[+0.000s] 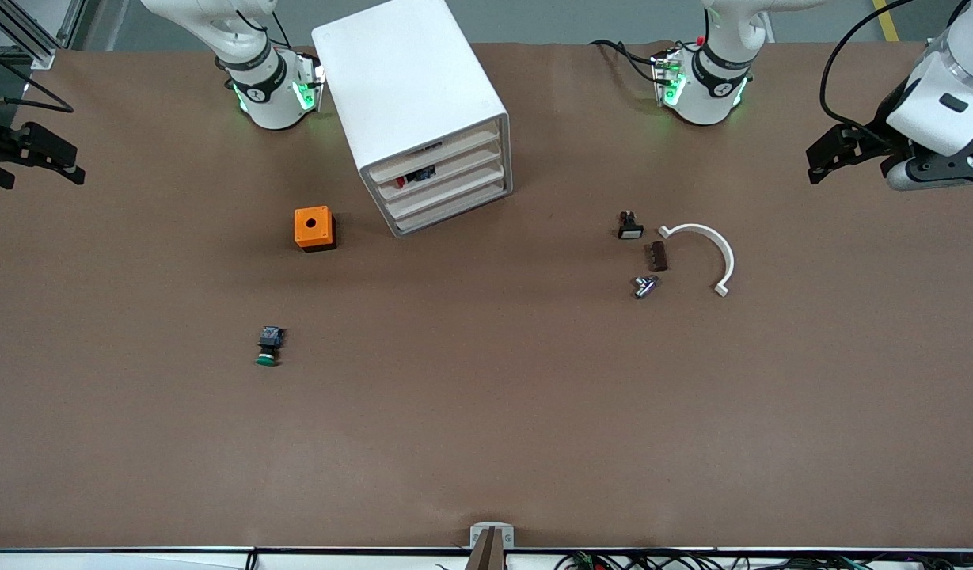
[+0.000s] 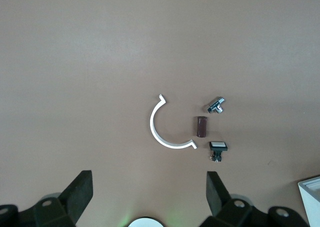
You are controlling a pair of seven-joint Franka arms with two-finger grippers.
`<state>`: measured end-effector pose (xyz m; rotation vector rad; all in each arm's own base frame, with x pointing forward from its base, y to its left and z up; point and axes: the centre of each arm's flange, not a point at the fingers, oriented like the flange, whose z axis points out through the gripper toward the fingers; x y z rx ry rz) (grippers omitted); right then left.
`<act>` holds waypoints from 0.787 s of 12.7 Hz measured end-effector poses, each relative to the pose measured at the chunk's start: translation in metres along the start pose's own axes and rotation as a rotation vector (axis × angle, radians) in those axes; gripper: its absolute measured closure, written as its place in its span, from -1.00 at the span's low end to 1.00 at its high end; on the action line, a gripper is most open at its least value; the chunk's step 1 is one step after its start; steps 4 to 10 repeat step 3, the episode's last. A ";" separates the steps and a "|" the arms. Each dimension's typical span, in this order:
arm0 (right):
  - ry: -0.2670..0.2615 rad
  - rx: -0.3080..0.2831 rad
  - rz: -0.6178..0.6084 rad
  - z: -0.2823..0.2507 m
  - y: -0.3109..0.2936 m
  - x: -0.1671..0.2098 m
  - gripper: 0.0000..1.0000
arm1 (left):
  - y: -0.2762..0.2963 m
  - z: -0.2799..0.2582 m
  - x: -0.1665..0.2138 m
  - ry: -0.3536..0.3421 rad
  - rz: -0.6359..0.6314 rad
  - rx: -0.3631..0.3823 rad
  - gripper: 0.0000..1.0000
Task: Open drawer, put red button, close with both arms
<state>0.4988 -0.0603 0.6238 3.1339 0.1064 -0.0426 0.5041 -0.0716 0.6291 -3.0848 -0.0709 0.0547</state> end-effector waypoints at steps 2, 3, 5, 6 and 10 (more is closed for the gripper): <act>0.006 -0.001 0.000 0.000 0.000 0.001 -1.00 | 0.000 0.000 -0.001 -0.005 0.000 0.000 -1.00; 0.007 -0.001 0.000 -0.001 0.000 0.001 -1.00 | 0.000 0.000 -0.001 -0.006 0.000 -0.003 -1.00; 0.007 -0.001 0.000 -0.001 0.000 0.001 -1.00 | 0.000 0.000 -0.001 -0.006 0.000 -0.003 -1.00; 0.007 -0.001 0.000 -0.001 0.000 0.001 -1.00 | 0.000 0.000 -0.001 -0.006 0.000 -0.003 -1.00; 0.007 -0.001 0.000 -0.001 0.000 0.001 -1.00 | 0.000 0.000 -0.001 -0.006 0.000 -0.003 -1.00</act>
